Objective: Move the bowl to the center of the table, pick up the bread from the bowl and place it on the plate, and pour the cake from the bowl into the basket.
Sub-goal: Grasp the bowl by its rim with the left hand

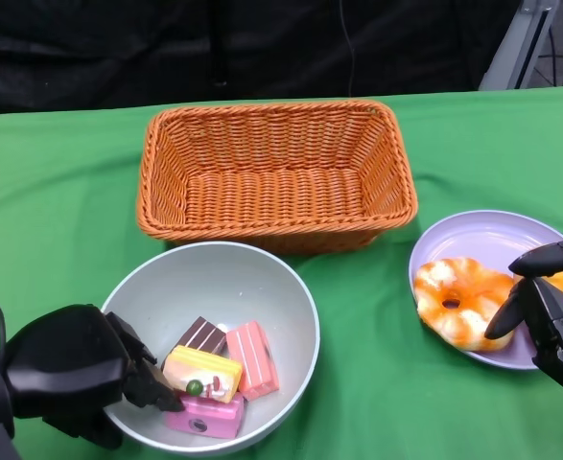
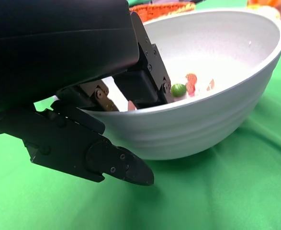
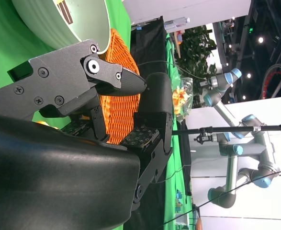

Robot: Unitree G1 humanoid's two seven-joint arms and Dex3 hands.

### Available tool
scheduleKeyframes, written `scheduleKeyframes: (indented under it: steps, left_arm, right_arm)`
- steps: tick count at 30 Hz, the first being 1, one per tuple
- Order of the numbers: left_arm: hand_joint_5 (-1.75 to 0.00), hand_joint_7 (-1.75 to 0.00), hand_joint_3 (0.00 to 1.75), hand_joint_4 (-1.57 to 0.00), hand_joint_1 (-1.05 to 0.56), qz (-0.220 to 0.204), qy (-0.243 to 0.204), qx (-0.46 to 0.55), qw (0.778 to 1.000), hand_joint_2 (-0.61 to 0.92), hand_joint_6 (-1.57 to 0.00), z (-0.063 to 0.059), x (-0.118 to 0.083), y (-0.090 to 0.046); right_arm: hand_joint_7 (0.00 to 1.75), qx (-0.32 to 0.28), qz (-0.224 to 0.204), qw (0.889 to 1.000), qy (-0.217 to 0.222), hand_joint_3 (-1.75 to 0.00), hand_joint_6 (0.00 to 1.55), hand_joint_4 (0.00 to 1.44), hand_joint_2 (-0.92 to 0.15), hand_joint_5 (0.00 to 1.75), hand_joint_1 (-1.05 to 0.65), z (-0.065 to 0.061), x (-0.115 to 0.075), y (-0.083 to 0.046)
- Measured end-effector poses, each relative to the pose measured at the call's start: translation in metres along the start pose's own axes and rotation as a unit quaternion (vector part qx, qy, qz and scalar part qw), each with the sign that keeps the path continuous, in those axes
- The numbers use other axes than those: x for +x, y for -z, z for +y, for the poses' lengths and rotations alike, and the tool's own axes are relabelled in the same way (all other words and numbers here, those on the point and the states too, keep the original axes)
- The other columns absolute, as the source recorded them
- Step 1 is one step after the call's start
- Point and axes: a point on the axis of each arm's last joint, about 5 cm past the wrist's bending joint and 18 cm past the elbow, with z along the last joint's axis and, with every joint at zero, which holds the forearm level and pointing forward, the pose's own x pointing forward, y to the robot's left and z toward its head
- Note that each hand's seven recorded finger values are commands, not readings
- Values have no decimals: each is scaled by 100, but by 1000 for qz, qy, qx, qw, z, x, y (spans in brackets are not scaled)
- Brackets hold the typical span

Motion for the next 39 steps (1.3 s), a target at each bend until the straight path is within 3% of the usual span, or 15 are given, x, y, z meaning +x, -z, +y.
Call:
scheduleKeyframes:
  steps: [9, 13, 16, 18, 19, 21, 24, 28, 30, 32, 34, 35, 36, 39]
  left_arm:
    - [-2, -2, 0, -72, -50, 9, 14, -6, 1000, 89, -73, 3, 0, -5]
    - [-6, -6, 0, -95, -32, 7, 15, -5, 1000, 89, -95, 3, 1, -6]
    - [-4, -5, 0, -102, -28, 3, 15, -7, 1000, 90, -103, 3, 1, -6]
    - [-14, -9, 0, -122, -25, 0, 15, -11, 1000, 89, -116, 2, 0, -6]
    - [-23, -7, 0, -124, -24, 0, 12, -14, 1000, 89, -120, 1, -1, -5]
    - [-85, -4, 2, -101, -23, -3, 6, -18, 1000, 91, -127, 0, -3, -4]
    - [-139, -6, 4, -77, -22, -7, -5, -21, 1000, 92, -131, -1, -2, -4]
    - [-158, -13, 8, -68, -21, -10, -13, -24, 1000, 92, -130, -3, -3, -3]
    - [-156, -60, 5, -69, -19, -12, -16, -23, 1000, 92, -104, -4, -4, -3]
    - [-159, -86, 7, -67, -19, -14, -23, -24, 999, 92, -90, -6, -4, -3]
    - [-160, -98, 7, -66, -19, -14, -25, -27, 999, 92, -84, -7, -4, -3]
    - [-165, -115, 7, -64, -19, -14, -27, -28, 999, 92, -77, -8, -4, -3]
    - [-167, -121, 7, -63, -19, -14, -29, -29, 999, 92, -73, -9, -4, -4]
    - [-166, -123, 8, -63, -20, -15, -34, -33, 999, 92, -72, -11, -3, -4]
  right_arm:
    - [122, -1, -2, 1000, 2, -72, 65, 68, -75, 155, -18, -1, 0, 0]
    - [121, -1, -2, 1000, 2, -71, 65, 68, -75, 155, -17, -1, 0, 0]
    - [121, -1, -2, 1000, 2, -71, 65, 68, -76, 154, -17, -1, 0, 0]
    - [121, -1, -2, 1000, 2, -71, 65, 68, -76, 155, -16, -1, 0, 0]
    - [121, -1, -2, 1000, 2, -71, 65, 68, -75, 155, -17, -1, 0, 0]
    - [122, -1, -2, 1000, 3, -71, 65, 68, -75, 156, -17, -1, 0, 0]
    - [121, -1, -2, 1000, 3, -71, 65, 68, -75, 156, -17, -1, 0, 0]
    - [121, -1, -2, 1000, 4, -71, 65, 67, -76, 157, -17, -1, 0, 0]
    - [121, -1, -2, 1000, 4, -71, 65, 67, -76, 158, -17, -1, 0, 0]
    - [122, -1, -2, 1000, 4, -70, 65, 67, -75, 158, -17, -1, 0, 0]
    - [122, -1, -2, 1000, 4, -69, 65, 67, -75, 158, -17, -1, 0, 0]
    - [122, -1, -2, 1000, 4, -69, 65, 67, -75, 158, -17, -1, 0, 0]
    - [122, -1, -2, 1000, 5, -69, 65, 67, -75, 158, -18, -1, 0, 0]
    - [121, -1, -2, 1000, 6, -68, 65, 67, -75, 158, -18, -1, 0, 0]
